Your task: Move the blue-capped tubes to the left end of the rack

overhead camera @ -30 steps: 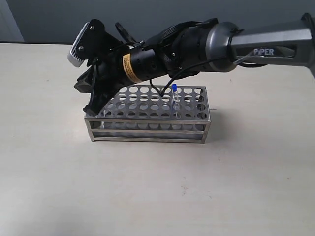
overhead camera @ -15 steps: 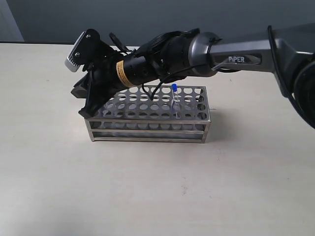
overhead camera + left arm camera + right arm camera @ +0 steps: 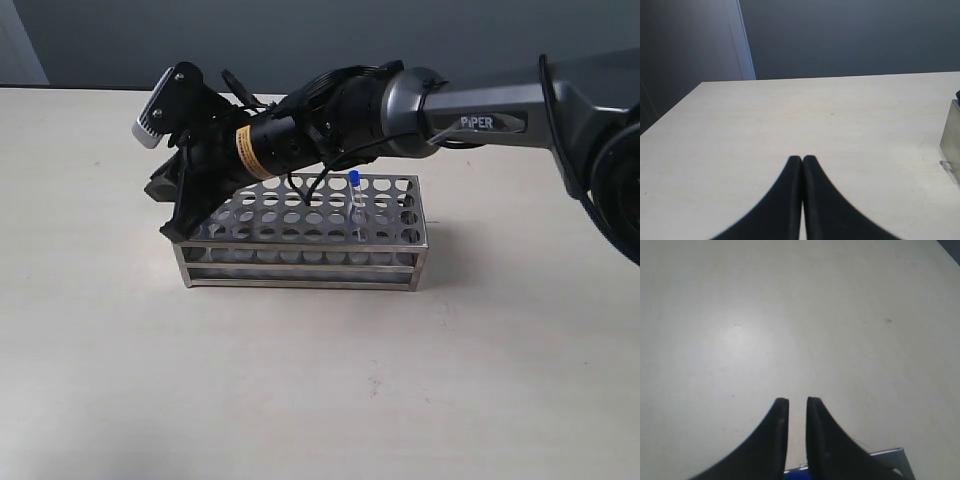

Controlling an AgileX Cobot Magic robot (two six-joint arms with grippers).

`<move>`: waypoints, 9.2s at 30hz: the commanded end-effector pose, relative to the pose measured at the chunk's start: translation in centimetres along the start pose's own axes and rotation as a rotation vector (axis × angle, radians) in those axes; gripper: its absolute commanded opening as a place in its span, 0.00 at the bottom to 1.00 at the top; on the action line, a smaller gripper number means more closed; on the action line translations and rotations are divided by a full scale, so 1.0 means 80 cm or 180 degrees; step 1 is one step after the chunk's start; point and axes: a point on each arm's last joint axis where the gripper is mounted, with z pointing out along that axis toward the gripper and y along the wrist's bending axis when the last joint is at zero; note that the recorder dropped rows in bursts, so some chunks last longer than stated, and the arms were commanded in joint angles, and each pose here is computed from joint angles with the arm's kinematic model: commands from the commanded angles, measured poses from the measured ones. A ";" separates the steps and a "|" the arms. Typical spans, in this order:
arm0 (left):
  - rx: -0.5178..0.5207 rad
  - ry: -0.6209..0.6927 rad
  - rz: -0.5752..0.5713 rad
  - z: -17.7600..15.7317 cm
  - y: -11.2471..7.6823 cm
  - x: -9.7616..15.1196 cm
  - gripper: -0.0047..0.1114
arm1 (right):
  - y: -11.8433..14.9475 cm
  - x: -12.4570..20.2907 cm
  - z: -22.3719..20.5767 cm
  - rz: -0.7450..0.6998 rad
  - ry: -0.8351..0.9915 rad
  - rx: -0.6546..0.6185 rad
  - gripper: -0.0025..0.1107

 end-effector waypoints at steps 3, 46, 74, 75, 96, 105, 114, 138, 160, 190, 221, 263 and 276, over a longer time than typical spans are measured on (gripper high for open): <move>0.0022 -0.0035 -0.0008 0.000 -0.001 0.000 0.04 | 0.002 -0.002 0.001 -0.0001 -0.0031 -0.0079 0.34; 0.0022 -0.0035 -0.0008 0.000 -0.001 0.000 0.04 | -0.038 0.095 -0.191 0.0674 0.0196 0.1415 0.39; 0.0022 -0.0035 -0.0008 0.000 -0.001 0.000 0.04 | -0.057 0.128 -0.158 0.1286 0.0204 0.1522 0.59; 0.0022 -0.0035 -0.0008 0.000 -0.001 0.000 0.04 | -0.057 0.130 -0.156 0.1295 0.0220 0.1515 0.59; 0.0022 -0.0035 -0.0008 0.000 -0.001 0.000 0.04 | -0.055 0.131 -0.150 0.1338 0.0084 0.1404 0.03; 0.0022 -0.0035 -0.0008 0.000 -0.001 0.000 0.04 | -0.050 0.073 -0.187 0.1082 -0.0256 0.1514 0.02; 0.0022 -0.0035 -0.0008 0.000 -0.001 0.000 0.04 | -0.013 0.017 -0.175 0.0694 -0.0481 0.1241 0.02; 0.0022 -0.0035 -0.0008 0.000 -0.001 0.000 0.04 | 0.043 -0.036 -0.071 0.0327 -0.0629 0.0610 0.02; 0.0022 -0.0035 -0.0008 0.000 -0.001 0.000 0.04 | 0.042 -0.032 -0.055 0.0329 -0.0704 0.0493 0.02; 0.0022 -0.0035 -0.0008 0.000 -0.001 0.000 0.04 | 0.040 -0.001 -0.014 0.0167 -0.0520 0.0300 0.42; 0.0022 -0.0035 -0.0008 0.000 -0.001 0.000 0.04 | 0.161 0.038 -0.383 0.1265 0.0017 0.2263 0.02; 0.0022 -0.0035 -0.0008 0.000 -0.001 0.000 0.04 | 0.251 0.185 -0.484 0.1370 -0.0523 0.3866 0.02; 0.0015 -0.0035 0.0014 0.000 0.000 0.000 0.04 | 0.258 0.221 -0.466 0.1688 -0.0282 0.4167 0.02</move>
